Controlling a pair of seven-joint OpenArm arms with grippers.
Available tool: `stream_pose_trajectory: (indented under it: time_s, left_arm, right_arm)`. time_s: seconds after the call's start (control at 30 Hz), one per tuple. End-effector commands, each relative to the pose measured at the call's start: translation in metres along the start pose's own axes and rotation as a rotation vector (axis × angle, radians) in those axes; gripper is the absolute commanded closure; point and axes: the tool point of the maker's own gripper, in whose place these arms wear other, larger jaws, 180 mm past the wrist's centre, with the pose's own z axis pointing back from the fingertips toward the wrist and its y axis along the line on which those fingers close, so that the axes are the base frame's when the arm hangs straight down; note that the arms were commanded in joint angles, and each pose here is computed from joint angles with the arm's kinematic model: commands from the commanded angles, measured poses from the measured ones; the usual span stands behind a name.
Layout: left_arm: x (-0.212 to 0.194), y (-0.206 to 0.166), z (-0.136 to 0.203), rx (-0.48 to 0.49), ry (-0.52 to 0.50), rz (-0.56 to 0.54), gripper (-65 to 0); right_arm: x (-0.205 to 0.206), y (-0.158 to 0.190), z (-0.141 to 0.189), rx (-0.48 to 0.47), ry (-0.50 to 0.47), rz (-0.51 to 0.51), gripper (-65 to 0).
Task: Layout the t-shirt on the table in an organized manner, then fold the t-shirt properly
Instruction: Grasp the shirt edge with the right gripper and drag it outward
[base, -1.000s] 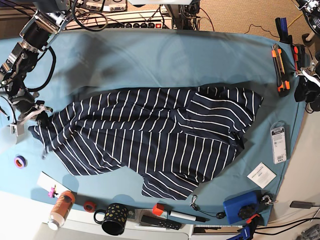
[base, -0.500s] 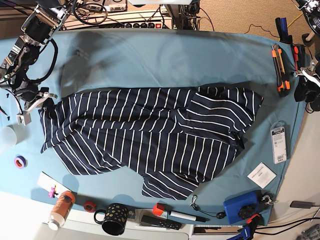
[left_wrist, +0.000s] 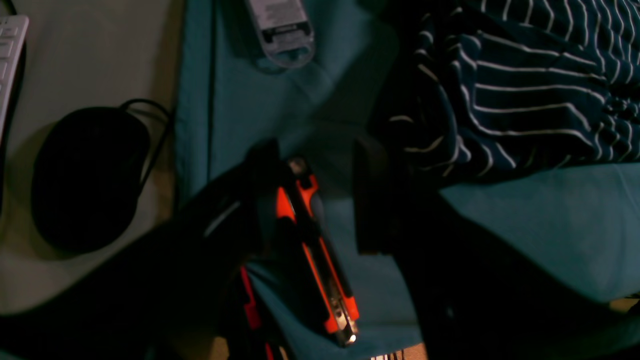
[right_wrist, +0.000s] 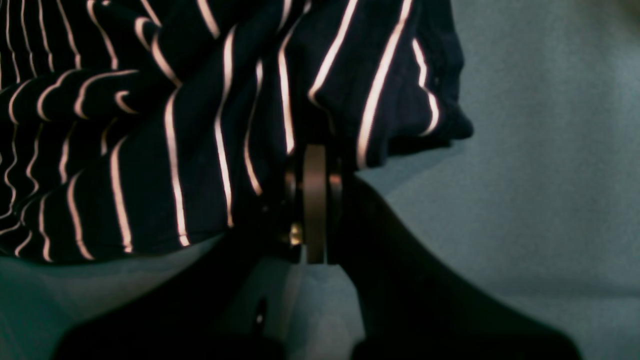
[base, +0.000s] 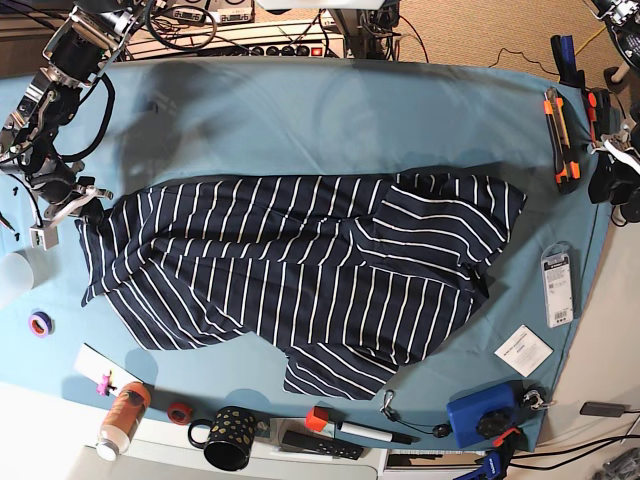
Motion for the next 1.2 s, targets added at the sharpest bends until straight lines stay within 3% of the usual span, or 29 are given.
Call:
stream_pose_trajectory:
  time_s: [0.0, 0.2, 0.33, 0.4, 0.57, 0.77, 0.97, 1.0, 1.13, 1.17]
  left_arm:
    - [0.014, 0.0, 0.005, -0.001, -0.04, -0.027, -24.9]
    - [0.014, 0.0, 0.005, -0.001, -0.04, -0.027, -24.9]
    - [0.014, 0.0, 0.005, -0.001, -0.04, -0.027, -24.9]
    - [0.014, 0.0, 0.005, -0.001, -0.04, -0.027, -24.9]
    - [0.015, 0.0, 0.005, -0.001, -0.041, -0.027, -24.9]
    - [0.015, 0.0, 0.005, -0.001, -0.041, -0.027, -24.9]
    - [0.015, 0.0, 0.005, -0.001, -0.041, -0.027, -24.9]
    - [0.015, 0.0, 0.005, -0.001, -0.041, -0.027, -24.9]
    - [0.015, 0.0, 0.005, -0.001, -0.041, -0.027, -24.9]
    - [0.015, 0.0, 0.005, -0.001, -0.042, -0.027, -24.9]
  right_arm:
    - [0.023, -0.004, 0.007, -0.007, -0.067, 0.022, 0.0]
    - [0.012, -0.004, 0.008, -0.003, 0.0, 0.038, 0.0]
    - [0.0, -0.006, 0.011, 0.002, 0.079, 0.04, -22.5]
    - [0.006, -0.008, 0.014, 0.005, 0.061, 0.043, -24.2]
    - [0.037, -0.014, 0.017, -0.019, -0.098, 0.06, -24.1]
    - [0.024, -0.023, 0.009, -0.069, -0.048, 0.058, -24.1]
    - [0.021, -0.029, 0.002, -0.083, -0.067, 0.032, -24.0]
    - [0.021, -0.029, 0.002, -0.083, -0.065, 0.032, -22.1]
    - [0.02, -0.029, 0.002, -0.083, -0.062, 0.032, -1.5]
    - [0.02, -0.029, 0.003, -0.085, -0.062, 0.032, 0.0]
